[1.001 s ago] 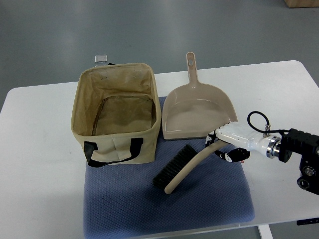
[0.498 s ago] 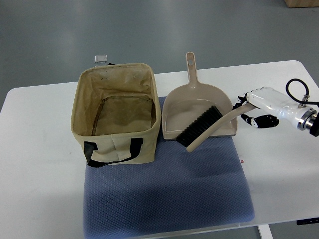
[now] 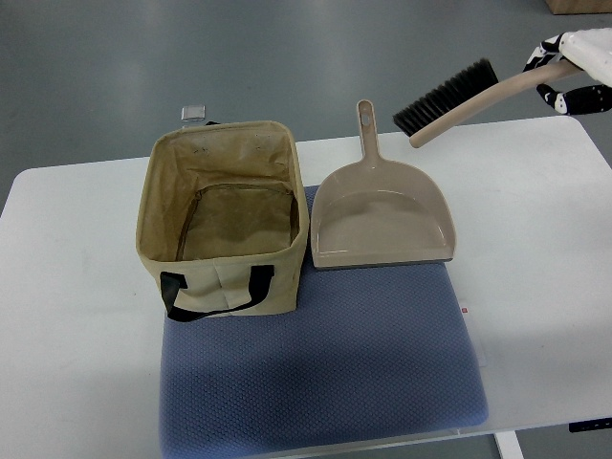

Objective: Put pink broom in yellow bag with right hand
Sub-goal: 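Lift the brush with the right hand up over the dustpan, then lower the brush bristles-first into the beige bag and release it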

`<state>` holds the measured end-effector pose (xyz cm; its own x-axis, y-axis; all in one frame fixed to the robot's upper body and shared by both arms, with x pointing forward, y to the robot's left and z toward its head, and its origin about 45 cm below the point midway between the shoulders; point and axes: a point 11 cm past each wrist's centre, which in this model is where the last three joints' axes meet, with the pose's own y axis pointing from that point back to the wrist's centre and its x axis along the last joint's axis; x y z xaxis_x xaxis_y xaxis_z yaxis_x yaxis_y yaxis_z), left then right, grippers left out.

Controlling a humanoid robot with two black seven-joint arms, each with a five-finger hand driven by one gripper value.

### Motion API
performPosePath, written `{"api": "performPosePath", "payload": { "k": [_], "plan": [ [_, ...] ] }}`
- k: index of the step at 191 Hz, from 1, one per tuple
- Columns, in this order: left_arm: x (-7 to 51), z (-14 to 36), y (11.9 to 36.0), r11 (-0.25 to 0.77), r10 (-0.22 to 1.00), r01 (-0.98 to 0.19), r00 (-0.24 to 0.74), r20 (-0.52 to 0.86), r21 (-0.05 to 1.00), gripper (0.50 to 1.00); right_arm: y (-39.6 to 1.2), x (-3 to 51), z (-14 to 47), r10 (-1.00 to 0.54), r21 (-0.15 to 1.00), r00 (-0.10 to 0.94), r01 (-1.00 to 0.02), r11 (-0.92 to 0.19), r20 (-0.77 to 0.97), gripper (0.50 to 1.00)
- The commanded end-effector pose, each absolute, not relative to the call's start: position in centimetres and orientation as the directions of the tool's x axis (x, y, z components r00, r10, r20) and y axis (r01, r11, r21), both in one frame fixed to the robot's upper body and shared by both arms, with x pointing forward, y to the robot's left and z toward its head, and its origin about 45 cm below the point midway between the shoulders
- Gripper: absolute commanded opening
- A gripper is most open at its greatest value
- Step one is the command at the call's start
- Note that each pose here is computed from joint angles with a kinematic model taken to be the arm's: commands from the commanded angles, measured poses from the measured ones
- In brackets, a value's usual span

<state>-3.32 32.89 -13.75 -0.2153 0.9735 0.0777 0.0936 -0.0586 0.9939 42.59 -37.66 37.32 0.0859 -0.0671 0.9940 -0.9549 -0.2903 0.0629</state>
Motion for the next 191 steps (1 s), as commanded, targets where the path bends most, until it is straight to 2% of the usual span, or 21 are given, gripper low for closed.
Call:
{"api": "performPosePath", "payload": {
  "k": [1,35,68,94,134,136,137,138,139,142,143,144,145,146,147,149,156,175,191],
  "plan": [
    [-3.3,-13.8,32.9,-0.059,0.973,0.093,-0.215,0.078,0.994,1.000,-34.8,44.4,40.3,-0.068,0.036,0.063,-0.939,-0.342,0.996,0.500],
    [-3.3,-13.8,32.9,-0.059,0.973,0.093,-0.215,0.078,0.994,1.000,-27.7,45.8,42.3,-0.070,0.009,0.047,-0.881,-0.473,0.996,0.500],
    [-3.3,-13.8,32.9,-0.059,0.973,0.093,-0.215,0.078,0.994,1.000,-20.2,45.8,40.7,-0.069,0.011,0.066,-0.801,-0.598,0.995,0.500],
    [-3.2,-13.7,32.9,-0.060,0.973,0.092,-0.215,0.079,0.994,1.000,-17.1,45.2,38.5,-0.036,0.051,0.098,-0.760,-0.648,0.995,0.500],
    [-3.3,-13.8,32.9,-0.059,0.973,0.093,-0.215,0.078,0.994,1.000,-15.0,44.4,36.7,-0.024,0.079,0.131,-0.724,-0.686,0.991,0.500],
    [-3.3,-13.7,32.9,-0.060,0.973,0.094,-0.215,0.079,0.994,1.000,-14.9,44.4,36.7,-0.026,0.079,0.134,-0.721,-0.689,0.991,0.511],
    [-3.3,-13.8,32.9,-0.059,0.973,0.093,-0.215,0.078,0.994,1.000,-14.8,44.4,36.6,-0.027,0.079,0.134,-0.720,-0.690,0.991,0.543],
    [-3.3,-13.8,32.9,-0.059,0.973,0.093,-0.215,0.078,0.994,1.000,-14.8,44.4,36.6,-0.027,0.079,0.134,-0.720,-0.690,0.991,0.543],
    [-3.3,-13.8,32.9,-0.059,0.973,0.093,-0.215,0.078,0.994,1.000,-14.8,44.4,36.7,-0.029,0.077,0.134,-0.720,-0.690,0.991,0.572],
    [-3.3,-13.8,32.9,-0.059,0.973,0.093,-0.215,0.078,0.994,1.000,-14.7,44.3,36.7,-0.031,0.077,0.135,-0.718,-0.692,0.990,0.596],
    [-3.3,-13.8,32.9,-0.059,0.973,0.093,-0.215,0.078,0.994,1.000,-14.6,44.3,36.7,-0.031,0.076,0.135,-0.716,-0.694,0.990,0.623],
    [-3.3,-13.8,32.9,-0.059,0.973,0.093,-0.215,0.078,0.994,1.000,-14.6,44.3,36.7,-0.031,0.076,0.135,-0.716,-0.694,0.990,0.623],
    [-3.3,-13.8,32.9,-0.059,0.973,0.093,-0.215,0.078,0.994,1.000,-14.5,44.2,36.7,-0.033,0.076,0.137,-0.714,-0.696,0.990,0.649],
    [-3.3,-13.8,32.9,-0.059,0.973,0.093,-0.215,0.078,0.994,1.000,-14.5,44.2,36.7,-0.033,0.076,0.137,-0.714,-0.696,0.990,0.650],
    [-3.3,-13.8,32.9,-0.059,0.973,0.093,-0.215,0.078,0.994,1.000,-14.4,44.2,36.7,-0.033,0.075,0.137,-0.712,-0.698,0.990,0.672],
    [-3.3,-13.8,32.9,-0.059,0.973,0.093,-0.215,0.078,0.994,1.000,-14.4,44.2,36.7,-0.033,0.075,0.137,-0.712,-0.698,0.990,0.672],
    [-3.3,-13.8,32.9,-0.059,0.973,0.093,-0.215,0.078,0.994,1.000,-14.3,44.1,36.6,-0.035,0.075,0.139,-0.710,-0.700,0.990,0.737],
    [-3.3,-13.8,32.9,-0.059,0.973,0.093,-0.215,0.078,0.994,1.000,-14.2,44.1,36.6,-0.039,0.073,0.141,-0.707,-0.704,0.989,0.829],
    [-3.3,-13.8,32.9,-0.059,0.973,0.093,-0.215,0.078,0.994,1.000,-14.2,44.1,36.7,-0.044,0.069,0.141,-0.705,-0.706,0.989,0.862]
  ]
}}
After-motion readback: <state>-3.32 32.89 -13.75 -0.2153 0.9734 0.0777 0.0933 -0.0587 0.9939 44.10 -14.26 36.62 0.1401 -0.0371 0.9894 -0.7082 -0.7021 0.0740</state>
